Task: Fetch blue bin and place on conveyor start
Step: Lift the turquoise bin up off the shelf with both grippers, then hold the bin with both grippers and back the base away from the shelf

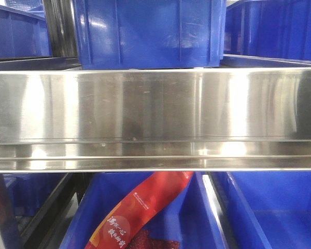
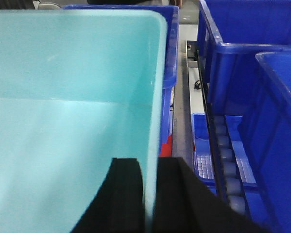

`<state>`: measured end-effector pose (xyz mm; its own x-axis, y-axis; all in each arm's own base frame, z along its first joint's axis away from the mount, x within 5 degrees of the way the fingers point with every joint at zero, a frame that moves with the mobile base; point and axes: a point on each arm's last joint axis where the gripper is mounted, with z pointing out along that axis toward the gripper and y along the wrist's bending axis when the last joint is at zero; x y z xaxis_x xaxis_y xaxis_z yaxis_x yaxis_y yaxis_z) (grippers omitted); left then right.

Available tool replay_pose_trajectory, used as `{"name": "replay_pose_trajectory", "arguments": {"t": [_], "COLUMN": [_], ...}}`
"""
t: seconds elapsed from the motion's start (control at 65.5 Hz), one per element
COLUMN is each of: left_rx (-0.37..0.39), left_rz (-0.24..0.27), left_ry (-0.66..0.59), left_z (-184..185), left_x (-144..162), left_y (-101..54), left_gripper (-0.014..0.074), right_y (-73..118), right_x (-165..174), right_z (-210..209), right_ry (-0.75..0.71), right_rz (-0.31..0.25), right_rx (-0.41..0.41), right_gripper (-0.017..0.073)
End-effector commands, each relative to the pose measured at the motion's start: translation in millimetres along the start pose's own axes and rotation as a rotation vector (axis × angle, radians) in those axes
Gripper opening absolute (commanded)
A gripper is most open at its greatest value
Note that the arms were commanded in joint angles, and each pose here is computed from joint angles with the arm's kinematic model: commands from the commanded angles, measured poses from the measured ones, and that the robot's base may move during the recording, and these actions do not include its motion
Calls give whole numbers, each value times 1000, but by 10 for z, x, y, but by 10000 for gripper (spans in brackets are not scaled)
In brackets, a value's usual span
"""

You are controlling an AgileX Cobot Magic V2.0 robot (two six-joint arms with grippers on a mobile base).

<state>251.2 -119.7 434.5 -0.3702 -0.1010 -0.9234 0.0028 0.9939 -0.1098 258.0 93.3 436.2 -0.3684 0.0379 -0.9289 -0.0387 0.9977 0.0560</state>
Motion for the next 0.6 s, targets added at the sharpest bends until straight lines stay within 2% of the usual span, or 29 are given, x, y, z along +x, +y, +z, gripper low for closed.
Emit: {"name": "replay_pose_trajectory", "arguments": {"t": [0.0, 0.58], "left_rx": [20, 20], "left_rz": [7, 7], "left_ry": [-48, -48], "left_z": [-61, -61], "left_x": [-66, -66], "left_y": [3, 3], "left_gripper": [-111, -111], "right_y": [9, 31], "right_x": [-88, -112], "right_z": [-63, -66], "right_ry": [-78, -105], "right_rz": [-32, -32], "right_rx": [-31, -55], "right_gripper": [-165, -165]}}
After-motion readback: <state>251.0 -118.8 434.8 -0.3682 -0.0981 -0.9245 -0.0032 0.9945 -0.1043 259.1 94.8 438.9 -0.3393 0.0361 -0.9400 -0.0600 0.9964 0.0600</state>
